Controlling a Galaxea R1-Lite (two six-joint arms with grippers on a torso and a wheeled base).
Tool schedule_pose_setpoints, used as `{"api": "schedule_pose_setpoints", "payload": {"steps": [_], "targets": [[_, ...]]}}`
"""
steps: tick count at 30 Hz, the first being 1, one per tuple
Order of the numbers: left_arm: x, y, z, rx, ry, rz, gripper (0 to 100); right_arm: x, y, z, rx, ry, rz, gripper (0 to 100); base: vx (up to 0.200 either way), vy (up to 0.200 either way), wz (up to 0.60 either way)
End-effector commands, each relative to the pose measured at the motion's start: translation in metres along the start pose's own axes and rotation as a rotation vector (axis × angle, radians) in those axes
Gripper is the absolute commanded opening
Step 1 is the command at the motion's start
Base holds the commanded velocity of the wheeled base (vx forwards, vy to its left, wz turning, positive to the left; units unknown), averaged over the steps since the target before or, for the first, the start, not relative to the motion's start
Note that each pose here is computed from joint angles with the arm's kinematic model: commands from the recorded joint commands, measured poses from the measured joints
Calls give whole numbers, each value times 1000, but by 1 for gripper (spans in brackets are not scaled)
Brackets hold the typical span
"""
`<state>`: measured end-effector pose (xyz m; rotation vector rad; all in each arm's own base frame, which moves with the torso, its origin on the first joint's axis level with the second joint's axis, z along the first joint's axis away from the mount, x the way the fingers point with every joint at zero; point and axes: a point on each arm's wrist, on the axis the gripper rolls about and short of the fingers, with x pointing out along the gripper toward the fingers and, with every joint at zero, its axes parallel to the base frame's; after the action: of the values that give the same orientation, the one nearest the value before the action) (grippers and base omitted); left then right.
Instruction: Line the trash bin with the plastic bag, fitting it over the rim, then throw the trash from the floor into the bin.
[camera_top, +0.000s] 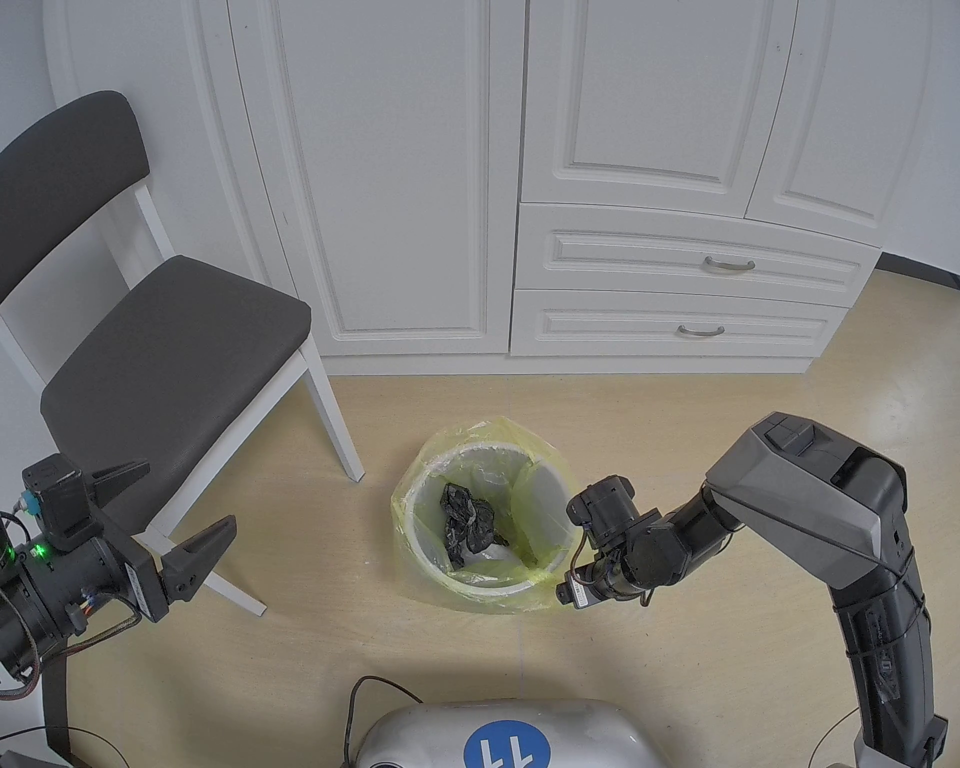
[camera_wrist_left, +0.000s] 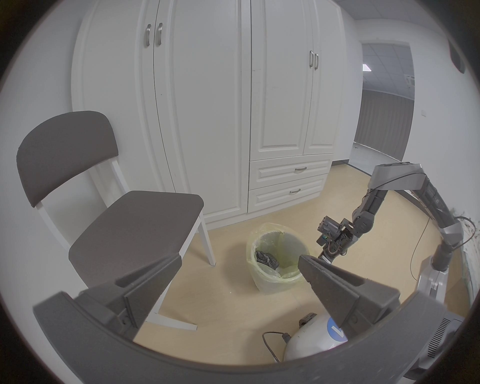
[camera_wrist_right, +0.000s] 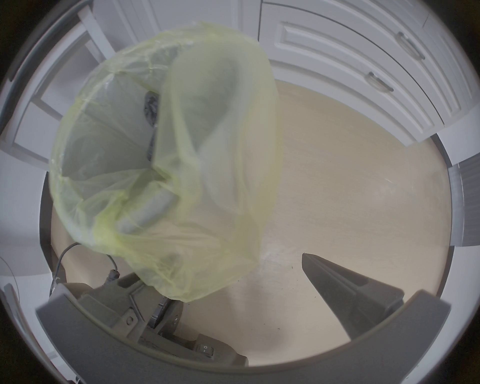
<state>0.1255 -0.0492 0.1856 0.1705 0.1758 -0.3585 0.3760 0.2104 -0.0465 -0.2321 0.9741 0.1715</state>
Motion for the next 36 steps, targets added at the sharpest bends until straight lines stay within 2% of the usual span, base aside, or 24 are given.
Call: {"api": "schedule_pose_setpoints", "payload": {"steps": [1,6,11,17,25,30,36], "targets": [[3,0,-2,-1,16,0,100,11,-7,1,22,20,-16,100,0,0,0],[4,0,-2,-4,22,-1,100,7,-8,0,21,26,-15,100,0,0,0],[5,0,-3,-4,25,-1,100,-24,-2,0,-11,12,11,100,0,0,0],[9,-1,-5,-5,48,-4,100,-85,5,3,-59,-56,57,100,0,0,0],[10,-1,-5,-5,50,-1,100,-117,3,1,-91,-98,97,100,0,0,0],[14,1,-9,-6,74,9,100,-142,-9,10,-35,-182,98,100,0,0,0],[18,5,-9,-14,67,35,100,-189,-56,-17,154,-372,98,100,0,0,0]]}}
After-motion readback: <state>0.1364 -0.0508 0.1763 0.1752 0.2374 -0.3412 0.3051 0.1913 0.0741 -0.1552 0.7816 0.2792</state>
